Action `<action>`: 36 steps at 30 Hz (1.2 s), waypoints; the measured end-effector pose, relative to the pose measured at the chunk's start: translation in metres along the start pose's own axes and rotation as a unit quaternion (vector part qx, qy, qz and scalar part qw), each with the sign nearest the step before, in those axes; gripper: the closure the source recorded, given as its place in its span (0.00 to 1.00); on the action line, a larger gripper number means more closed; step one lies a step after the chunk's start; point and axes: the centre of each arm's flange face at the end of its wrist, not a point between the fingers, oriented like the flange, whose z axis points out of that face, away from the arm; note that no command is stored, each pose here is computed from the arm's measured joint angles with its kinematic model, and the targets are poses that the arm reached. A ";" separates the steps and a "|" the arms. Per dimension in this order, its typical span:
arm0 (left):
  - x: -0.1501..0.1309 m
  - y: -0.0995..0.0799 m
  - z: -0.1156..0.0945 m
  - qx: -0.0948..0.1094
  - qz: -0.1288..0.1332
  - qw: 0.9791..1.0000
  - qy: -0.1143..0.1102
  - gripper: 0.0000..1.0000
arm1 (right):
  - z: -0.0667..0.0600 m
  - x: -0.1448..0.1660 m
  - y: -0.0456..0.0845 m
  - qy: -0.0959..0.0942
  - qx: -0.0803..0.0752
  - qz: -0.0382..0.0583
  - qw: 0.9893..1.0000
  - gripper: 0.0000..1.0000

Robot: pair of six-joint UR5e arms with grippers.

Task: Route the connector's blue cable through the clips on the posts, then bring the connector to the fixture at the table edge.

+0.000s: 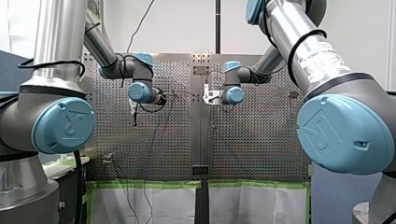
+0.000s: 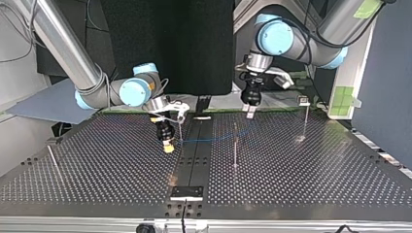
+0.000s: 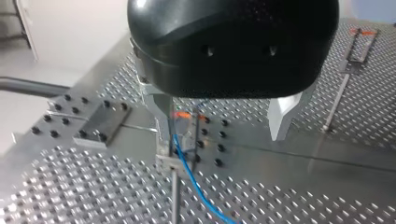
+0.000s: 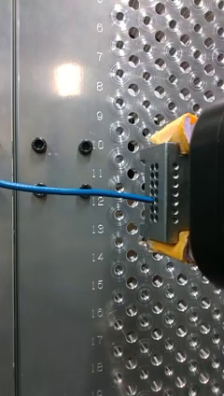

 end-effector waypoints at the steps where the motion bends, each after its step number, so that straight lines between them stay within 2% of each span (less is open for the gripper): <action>1: -0.001 -0.001 0.001 0.004 -0.001 1.000 -0.002 0.00 | 0.000 0.000 0.000 0.000 0.000 0.000 1.000 1.00; 8: -0.012 -0.007 0.009 0.016 -0.007 1.000 -0.013 0.00 | 0.000 0.000 -0.001 -0.001 0.001 0.001 1.000 1.00; 14: -0.019 -0.005 0.014 0.007 -0.008 1.000 -0.015 0.00 | -0.001 -0.001 -0.003 -0.003 0.002 0.001 1.000 1.00; 36: -0.018 -0.005 0.013 0.001 -0.005 1.000 -0.010 0.00 | -0.001 -0.001 -0.001 -0.004 0.001 0.001 1.000 1.00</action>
